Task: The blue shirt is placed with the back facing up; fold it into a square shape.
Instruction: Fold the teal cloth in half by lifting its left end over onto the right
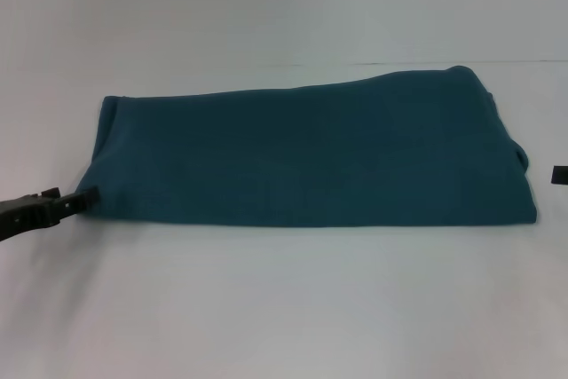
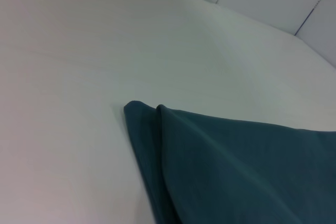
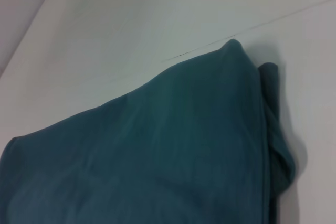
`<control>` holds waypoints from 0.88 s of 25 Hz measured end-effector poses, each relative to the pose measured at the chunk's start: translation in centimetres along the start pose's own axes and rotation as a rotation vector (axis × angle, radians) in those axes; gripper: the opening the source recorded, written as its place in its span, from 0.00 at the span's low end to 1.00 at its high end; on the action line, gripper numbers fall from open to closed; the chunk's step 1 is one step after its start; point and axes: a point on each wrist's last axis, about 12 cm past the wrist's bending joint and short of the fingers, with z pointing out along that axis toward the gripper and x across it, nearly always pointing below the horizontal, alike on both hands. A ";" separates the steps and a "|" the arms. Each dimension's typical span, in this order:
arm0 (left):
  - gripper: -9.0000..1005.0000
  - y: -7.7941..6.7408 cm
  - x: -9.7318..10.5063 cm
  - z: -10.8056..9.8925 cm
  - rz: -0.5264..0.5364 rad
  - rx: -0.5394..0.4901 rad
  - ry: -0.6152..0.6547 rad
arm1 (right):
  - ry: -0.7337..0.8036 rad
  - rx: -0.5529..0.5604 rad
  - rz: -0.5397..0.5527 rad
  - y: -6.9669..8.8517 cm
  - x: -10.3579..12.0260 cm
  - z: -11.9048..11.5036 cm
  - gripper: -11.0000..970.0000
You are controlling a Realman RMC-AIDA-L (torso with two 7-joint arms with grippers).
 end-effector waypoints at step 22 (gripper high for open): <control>0.78 -1.2 -0.5 1.8 0.069 0.014 0.061 | -0.012 0.023 0.013 -0.5 0.4 0.1 0.74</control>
